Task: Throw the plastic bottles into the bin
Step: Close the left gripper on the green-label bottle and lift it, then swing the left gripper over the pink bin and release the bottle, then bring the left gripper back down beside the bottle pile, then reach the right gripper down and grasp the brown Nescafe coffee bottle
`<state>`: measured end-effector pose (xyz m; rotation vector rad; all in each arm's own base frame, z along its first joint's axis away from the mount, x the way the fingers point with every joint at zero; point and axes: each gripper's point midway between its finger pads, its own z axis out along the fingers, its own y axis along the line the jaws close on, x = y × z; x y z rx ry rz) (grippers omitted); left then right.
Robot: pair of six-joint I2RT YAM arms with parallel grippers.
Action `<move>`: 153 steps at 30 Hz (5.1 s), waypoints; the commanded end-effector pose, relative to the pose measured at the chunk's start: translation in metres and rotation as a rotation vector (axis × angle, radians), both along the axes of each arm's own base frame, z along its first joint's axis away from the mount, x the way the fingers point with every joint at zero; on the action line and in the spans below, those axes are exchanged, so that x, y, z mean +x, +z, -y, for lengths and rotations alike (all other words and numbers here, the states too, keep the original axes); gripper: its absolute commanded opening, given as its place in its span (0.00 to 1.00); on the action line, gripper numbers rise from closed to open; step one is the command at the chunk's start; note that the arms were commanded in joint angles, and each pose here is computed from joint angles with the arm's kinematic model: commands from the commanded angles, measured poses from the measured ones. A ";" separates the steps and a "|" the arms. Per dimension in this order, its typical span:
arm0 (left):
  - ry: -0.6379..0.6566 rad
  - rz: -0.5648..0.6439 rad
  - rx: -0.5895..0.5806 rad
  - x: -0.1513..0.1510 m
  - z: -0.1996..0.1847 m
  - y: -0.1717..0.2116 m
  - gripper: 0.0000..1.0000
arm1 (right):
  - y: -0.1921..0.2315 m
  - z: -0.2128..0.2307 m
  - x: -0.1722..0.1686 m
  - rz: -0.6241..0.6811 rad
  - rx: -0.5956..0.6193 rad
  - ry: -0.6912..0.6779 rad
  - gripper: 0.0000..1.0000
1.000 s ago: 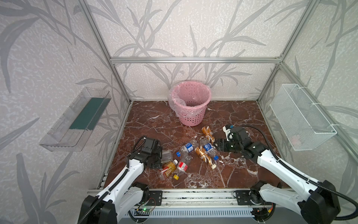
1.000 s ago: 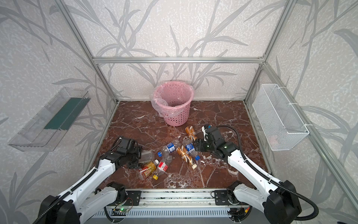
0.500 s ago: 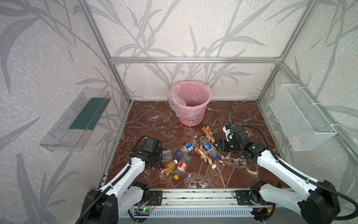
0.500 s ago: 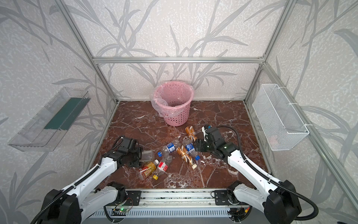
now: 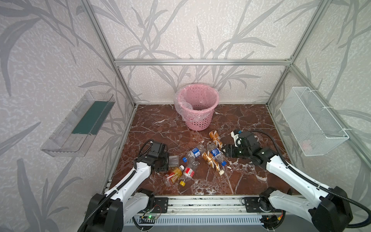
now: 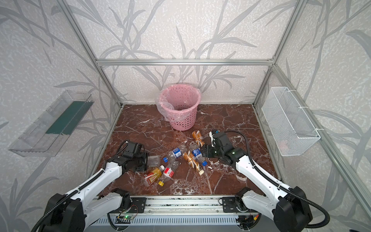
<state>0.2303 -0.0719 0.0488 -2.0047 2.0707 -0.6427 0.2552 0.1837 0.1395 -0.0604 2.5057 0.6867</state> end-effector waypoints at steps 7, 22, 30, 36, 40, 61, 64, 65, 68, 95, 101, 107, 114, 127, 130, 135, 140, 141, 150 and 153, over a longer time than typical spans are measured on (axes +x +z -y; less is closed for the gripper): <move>-0.109 -0.143 0.104 -0.015 -0.011 -0.011 0.72 | 0.004 0.000 0.000 0.026 0.002 0.004 0.72; -0.141 -0.175 0.125 -0.011 -0.011 -0.006 0.59 | 0.004 0.002 -0.001 0.032 -0.001 0.001 0.72; -0.185 -0.092 0.206 0.000 -0.021 0.021 0.50 | 0.006 0.000 0.001 0.033 0.004 0.004 0.72; -0.354 -0.032 0.289 0.007 -0.022 0.035 0.49 | 0.006 0.000 0.001 0.032 0.005 0.005 0.72; -0.519 0.054 0.321 0.013 -0.013 0.046 0.48 | 0.006 -0.001 0.001 0.030 0.007 0.008 0.72; -0.887 0.481 0.426 0.011 0.013 0.088 0.50 | -0.002 -0.001 -0.002 0.008 0.008 0.008 0.70; -0.894 0.561 0.425 0.022 0.021 0.105 0.50 | -0.002 0.000 -0.003 0.007 0.004 0.006 0.70; -0.898 0.604 0.428 0.029 0.025 0.117 0.50 | -0.002 0.001 -0.003 0.009 0.003 0.005 0.70; -0.899 0.760 0.443 0.055 0.039 0.172 0.49 | 0.000 0.003 -0.004 0.013 0.001 0.001 0.70; -0.862 0.897 0.554 0.103 0.052 0.309 0.96 | 0.009 0.015 -0.011 0.032 -0.016 -0.024 0.71; -0.848 0.771 0.544 0.072 0.034 0.242 0.94 | 0.003 0.013 -0.012 0.018 -0.016 -0.014 0.71; -0.857 0.719 0.529 0.054 0.028 0.208 0.94 | 0.000 0.013 -0.012 0.016 -0.022 -0.012 0.71; -0.861 0.680 0.512 0.044 0.025 0.185 0.93 | -0.002 0.012 -0.005 0.025 -0.055 0.005 0.71; -0.852 0.607 0.483 0.035 0.022 0.157 0.92 | -0.009 -0.002 0.028 0.047 -0.108 0.067 0.74; -0.852 0.603 0.480 0.034 0.022 0.154 0.92 | -0.012 -0.003 0.039 0.049 -0.126 0.064 0.76; -0.852 0.598 0.475 0.032 0.021 0.152 0.92 | -0.016 -0.006 0.056 0.049 -0.143 0.068 0.78; -0.848 0.596 0.470 0.029 0.021 0.148 0.92 | -0.021 -0.010 0.073 0.044 -0.161 0.073 0.79; -0.847 0.596 0.468 0.029 0.021 0.148 0.92 | -0.022 -0.010 0.077 0.042 -0.164 0.071 0.79; -0.841 0.592 0.465 0.024 0.019 0.144 0.92 | -0.038 -0.020 0.101 0.007 -0.172 0.077 0.79; -0.841 0.591 0.462 0.023 0.019 0.144 0.92 | -0.045 -0.023 0.107 -0.010 -0.179 0.080 0.79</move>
